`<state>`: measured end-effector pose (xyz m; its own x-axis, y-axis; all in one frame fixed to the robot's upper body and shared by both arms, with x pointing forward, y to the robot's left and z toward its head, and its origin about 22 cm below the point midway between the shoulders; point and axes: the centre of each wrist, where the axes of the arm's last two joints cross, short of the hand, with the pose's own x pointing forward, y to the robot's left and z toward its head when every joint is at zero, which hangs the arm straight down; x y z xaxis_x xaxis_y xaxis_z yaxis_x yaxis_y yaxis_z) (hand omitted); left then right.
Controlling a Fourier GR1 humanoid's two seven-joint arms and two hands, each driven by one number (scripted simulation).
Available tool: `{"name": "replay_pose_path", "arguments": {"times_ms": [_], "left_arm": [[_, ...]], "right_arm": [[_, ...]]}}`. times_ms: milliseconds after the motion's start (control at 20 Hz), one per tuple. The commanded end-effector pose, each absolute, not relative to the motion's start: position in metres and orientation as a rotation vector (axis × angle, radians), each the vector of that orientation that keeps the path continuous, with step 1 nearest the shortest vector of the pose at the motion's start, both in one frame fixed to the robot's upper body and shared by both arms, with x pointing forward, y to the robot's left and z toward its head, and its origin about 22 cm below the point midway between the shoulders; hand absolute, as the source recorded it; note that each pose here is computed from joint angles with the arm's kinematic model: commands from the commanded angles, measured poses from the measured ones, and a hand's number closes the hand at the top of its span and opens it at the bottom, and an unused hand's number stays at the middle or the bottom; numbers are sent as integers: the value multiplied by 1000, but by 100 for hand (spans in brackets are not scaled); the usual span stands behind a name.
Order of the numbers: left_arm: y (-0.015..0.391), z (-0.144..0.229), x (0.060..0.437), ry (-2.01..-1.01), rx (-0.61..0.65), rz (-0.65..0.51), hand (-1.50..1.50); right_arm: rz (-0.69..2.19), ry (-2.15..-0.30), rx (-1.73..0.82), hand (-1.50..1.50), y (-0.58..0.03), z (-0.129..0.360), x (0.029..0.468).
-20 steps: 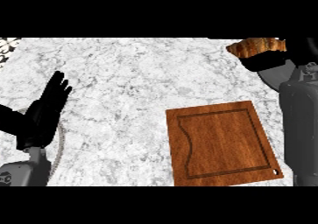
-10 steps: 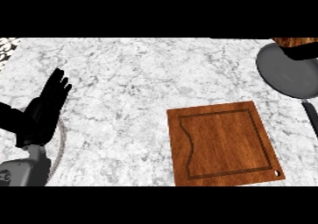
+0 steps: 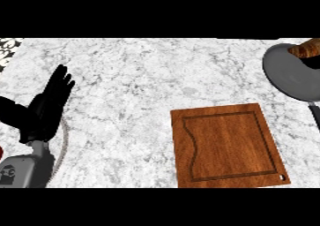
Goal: Pick the croissant from the cutting board and place it in the pan
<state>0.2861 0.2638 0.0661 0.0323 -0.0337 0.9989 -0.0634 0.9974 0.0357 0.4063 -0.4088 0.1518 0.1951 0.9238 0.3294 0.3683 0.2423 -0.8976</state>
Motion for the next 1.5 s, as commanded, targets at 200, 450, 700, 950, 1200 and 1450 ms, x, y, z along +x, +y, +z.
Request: {"name": "replay_pose_path", "arguments": {"times_ms": [200,450,700,950,1200,1450], "left_arm": [[266,77,284,-1544,52,-8,0],[247,62,281,-1531,35,-16,0],[257,71,288,-1547,38,-10,0],[256,74,289,-1545,62,2,0],[261,76,285,-1558,70,29,0],[267,67,285,-1547,94,34,0]], "right_arm": [[642,-1347,-1282,150,-432,104,395],[486,-1150,-1199,-150,-433,79,389],[525,-1139,-1077,-150,-445,66,376],[389,-1327,-1036,-150,-464,67,363],[121,-1482,-926,-150,-488,93,356],[-54,-1557,-772,-150,-532,94,315]]}}
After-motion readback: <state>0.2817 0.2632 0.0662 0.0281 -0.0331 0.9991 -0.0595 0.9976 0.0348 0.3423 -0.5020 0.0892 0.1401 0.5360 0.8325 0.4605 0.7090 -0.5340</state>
